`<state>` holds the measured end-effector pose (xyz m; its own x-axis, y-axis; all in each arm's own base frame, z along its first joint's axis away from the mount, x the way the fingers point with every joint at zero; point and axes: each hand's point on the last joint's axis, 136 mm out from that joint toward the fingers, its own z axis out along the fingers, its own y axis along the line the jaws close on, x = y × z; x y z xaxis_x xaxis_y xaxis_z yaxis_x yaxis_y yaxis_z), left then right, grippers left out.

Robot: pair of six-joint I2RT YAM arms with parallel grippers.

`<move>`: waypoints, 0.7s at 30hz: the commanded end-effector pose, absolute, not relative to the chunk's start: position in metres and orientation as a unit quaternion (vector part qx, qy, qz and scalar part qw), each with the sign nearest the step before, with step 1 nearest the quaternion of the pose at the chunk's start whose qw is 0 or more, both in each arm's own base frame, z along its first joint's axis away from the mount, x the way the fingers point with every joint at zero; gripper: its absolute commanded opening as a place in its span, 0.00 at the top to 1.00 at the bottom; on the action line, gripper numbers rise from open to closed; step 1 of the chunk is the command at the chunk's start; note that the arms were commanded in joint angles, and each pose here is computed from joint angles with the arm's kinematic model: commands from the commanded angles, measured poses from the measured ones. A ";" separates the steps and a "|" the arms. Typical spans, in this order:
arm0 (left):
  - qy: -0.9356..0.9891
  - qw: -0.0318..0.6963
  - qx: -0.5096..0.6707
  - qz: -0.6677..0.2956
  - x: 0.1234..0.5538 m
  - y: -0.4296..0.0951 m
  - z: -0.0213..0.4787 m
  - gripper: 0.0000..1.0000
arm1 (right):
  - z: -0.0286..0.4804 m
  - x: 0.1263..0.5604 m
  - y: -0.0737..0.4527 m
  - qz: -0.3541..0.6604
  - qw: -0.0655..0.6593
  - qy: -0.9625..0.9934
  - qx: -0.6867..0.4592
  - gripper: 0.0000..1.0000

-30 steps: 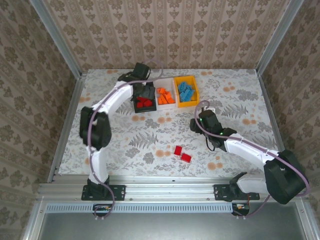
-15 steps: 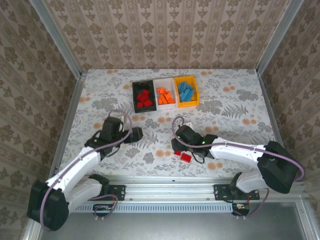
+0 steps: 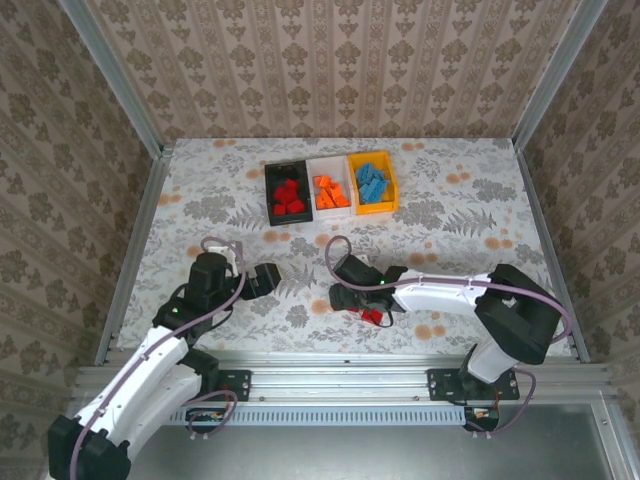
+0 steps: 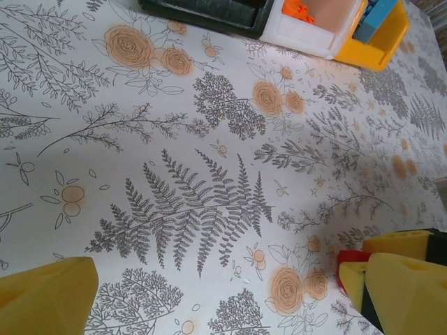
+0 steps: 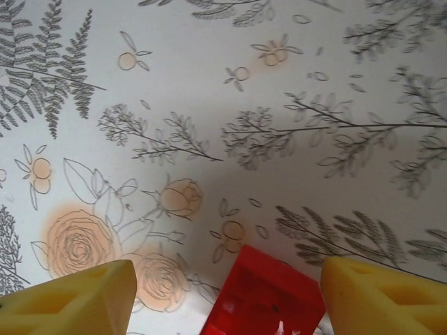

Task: Sort the legos into containers by color

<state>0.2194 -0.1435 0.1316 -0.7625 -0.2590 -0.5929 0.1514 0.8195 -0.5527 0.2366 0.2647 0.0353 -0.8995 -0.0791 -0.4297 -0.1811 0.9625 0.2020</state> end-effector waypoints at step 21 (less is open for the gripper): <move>0.891 0.321 -0.046 -0.317 0.216 -0.148 0.114 0.00 | 0.016 0.209 0.277 0.040 0.168 0.970 -0.173 0.35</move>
<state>0.2144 -0.1438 0.1148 -0.7848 -0.2680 -0.5588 0.1263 0.8136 -0.5676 0.2159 0.2821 0.0238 -0.8937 -0.2498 -0.3726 -0.3036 0.9483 0.0925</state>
